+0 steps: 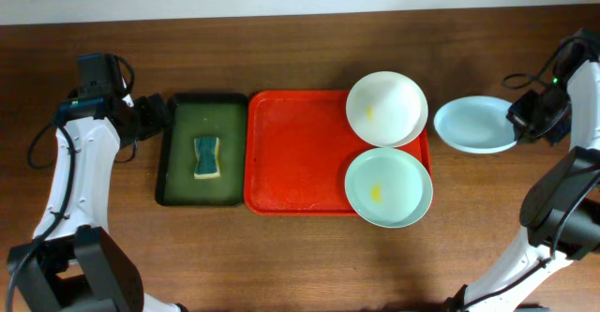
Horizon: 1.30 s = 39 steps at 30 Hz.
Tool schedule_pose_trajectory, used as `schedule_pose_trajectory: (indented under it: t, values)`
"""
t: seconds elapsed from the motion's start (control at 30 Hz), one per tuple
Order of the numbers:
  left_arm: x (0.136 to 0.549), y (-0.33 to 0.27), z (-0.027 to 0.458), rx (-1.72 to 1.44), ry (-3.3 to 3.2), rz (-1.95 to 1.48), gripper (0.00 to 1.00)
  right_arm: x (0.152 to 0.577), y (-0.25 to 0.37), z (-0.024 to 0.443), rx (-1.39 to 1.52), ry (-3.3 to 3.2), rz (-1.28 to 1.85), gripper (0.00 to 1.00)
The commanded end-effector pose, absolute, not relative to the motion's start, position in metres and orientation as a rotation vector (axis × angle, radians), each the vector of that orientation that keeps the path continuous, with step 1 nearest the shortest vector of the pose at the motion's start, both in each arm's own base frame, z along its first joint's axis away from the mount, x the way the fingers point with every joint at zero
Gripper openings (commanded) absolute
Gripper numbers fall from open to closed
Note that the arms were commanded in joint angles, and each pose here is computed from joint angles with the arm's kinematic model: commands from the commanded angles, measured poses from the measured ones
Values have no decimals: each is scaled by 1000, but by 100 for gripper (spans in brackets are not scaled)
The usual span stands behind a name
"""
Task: Clean dirty plates on tray and stack at the side
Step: 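Place the light-blue plate on the table right of the red tray, then grasp the pale-green plate rim with the right gripper and drag it left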
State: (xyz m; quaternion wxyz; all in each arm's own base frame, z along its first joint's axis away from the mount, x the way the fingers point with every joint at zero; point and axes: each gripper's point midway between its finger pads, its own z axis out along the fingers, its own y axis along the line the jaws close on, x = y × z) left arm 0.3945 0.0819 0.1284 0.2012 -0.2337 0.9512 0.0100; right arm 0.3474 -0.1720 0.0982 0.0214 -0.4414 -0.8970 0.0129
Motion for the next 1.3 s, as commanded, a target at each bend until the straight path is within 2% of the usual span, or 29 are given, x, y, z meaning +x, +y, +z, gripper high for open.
schedule_pose_trajectory:
  t: [0.0,0.07,0.17,0.23,0.27,0.3,0.37,0.57,0.87,0.93,1.03,1.1,1.2,1.23,1.27]
  values:
    - [397,85,137,-672,2626,25,99,341,-170,89,-1326,-2773,58,40]
    - [397,85,137,-672,2626,24,99,339,-168,92,-1225,-2806,51,59]
    - [397,85,137,-672,2626,25,99,333,-160,121,-1190,-2785,23,62]
    - [397,85,137,-672,2626,25,99,331,-135,136,-1090,-2783,-158,66]
    - [397,85,137,-672,2626,24,99,330,-119,140,-1022,-2776,-279,79]
    - [397,85,137,-672,2626,25,99,328,-98,145,-923,-2758,-435,99]
    - [397,85,137,-672,2626,25,99,328,-76,142,-767,-2769,-541,99]
    - [397,85,137,-672,2626,25,99,280,-39,102,-580,-2580,-388,99]
    - [397,85,137,-672,2626,25,100,230,-14,89,-568,-2611,-304,100]
    - [397,85,137,-672,2626,25,99,226,-5,79,-531,-2630,-291,89]
    - [397,85,137,-672,2626,25,99,217,8,62,-456,-2627,-265,67]
    - [397,85,137,-672,2626,25,99,218,12,52,-464,-2643,-242,57]
    - [397,85,137,-672,2626,24,99,226,11,46,-459,-2687,-241,27]
    - [397,85,137,-672,2626,25,99,229,8,45,-461,-2704,-218,20]
    - [397,85,137,-672,2626,25,99,229,0,43,-493,-2708,-141,18]
